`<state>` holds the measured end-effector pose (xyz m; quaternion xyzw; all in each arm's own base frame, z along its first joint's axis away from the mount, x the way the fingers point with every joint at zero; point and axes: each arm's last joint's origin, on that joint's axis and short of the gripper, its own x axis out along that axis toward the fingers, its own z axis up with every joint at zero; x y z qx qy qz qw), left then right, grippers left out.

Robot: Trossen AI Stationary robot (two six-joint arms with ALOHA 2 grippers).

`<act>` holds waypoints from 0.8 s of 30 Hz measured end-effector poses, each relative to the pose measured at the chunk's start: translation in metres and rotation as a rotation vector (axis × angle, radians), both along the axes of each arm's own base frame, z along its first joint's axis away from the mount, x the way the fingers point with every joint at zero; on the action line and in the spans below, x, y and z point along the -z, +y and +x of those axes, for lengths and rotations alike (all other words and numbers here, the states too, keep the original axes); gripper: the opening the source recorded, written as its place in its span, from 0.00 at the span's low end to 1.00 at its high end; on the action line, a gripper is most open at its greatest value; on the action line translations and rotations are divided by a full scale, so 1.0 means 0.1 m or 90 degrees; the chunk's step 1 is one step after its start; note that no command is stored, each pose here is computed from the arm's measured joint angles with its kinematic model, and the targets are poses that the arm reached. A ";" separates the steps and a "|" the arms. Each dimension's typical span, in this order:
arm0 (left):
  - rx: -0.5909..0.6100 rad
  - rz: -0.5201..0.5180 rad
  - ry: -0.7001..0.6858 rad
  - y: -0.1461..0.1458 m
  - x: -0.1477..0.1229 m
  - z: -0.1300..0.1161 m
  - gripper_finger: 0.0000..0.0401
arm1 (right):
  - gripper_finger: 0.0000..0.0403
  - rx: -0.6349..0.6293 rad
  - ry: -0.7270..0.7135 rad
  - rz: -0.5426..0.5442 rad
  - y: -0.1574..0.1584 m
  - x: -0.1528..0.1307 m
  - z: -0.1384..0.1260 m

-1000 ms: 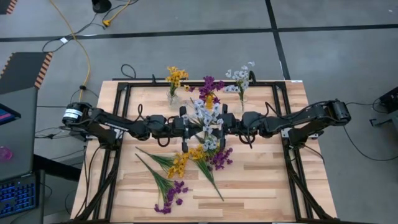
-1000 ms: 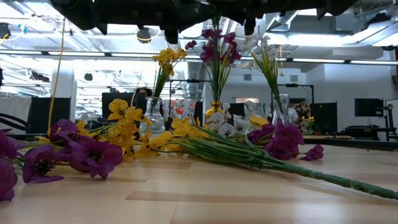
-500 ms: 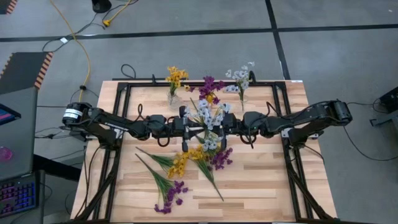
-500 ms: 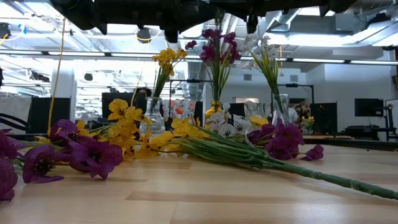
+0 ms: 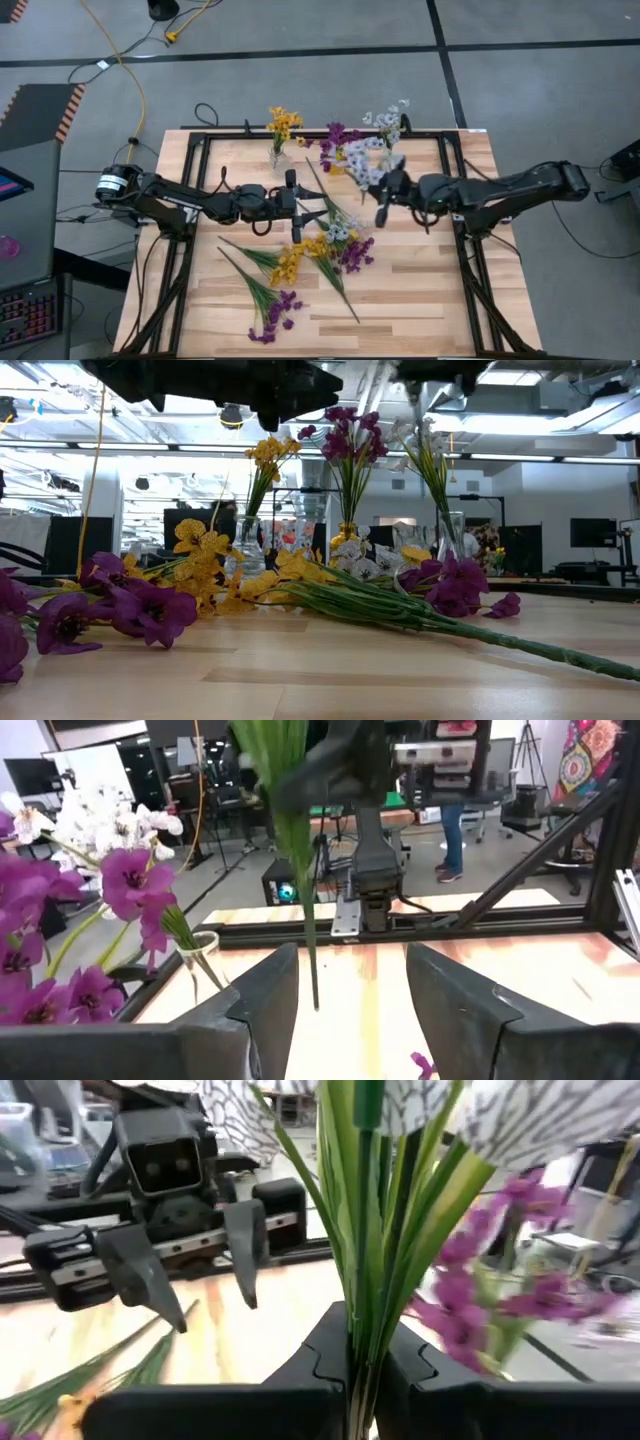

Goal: Sort flowers into vase by color
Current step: Put the left white flowers into the right transparent vase

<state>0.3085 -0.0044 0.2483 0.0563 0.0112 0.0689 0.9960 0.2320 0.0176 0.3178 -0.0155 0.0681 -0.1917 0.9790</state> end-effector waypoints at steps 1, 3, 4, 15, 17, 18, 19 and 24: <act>0.000 -0.001 0.003 0.00 0.00 0.00 0.44 | 0.11 0.011 -0.001 -0.003 0.00 -0.03 -0.05; -0.001 -0.002 0.007 0.00 0.01 0.00 0.43 | 0.11 0.038 0.003 -0.010 -0.01 -0.07 -0.16; -0.001 -0.002 0.009 0.00 0.01 0.00 0.43 | 0.11 0.051 0.006 -0.016 -0.01 -0.09 -0.21; -0.001 -0.004 0.010 0.00 0.02 0.00 0.43 | 0.11 0.215 -0.012 -0.074 -0.21 0.00 -0.67; -0.001 -0.005 0.010 0.00 0.02 0.00 0.43 | 0.11 0.246 -0.030 -0.076 -0.26 0.03 -0.71; -0.001 -0.007 0.009 0.00 0.02 0.00 0.43 | 0.11 0.257 -0.039 -0.083 -0.29 0.05 -0.72; -0.001 -0.011 0.009 0.00 0.02 0.00 0.43 | 0.11 0.268 -0.050 -0.092 -0.31 0.06 -0.73; -0.001 -0.016 0.008 0.00 0.02 0.00 0.43 | 0.11 0.327 -0.089 -0.150 -0.45 0.09 -0.75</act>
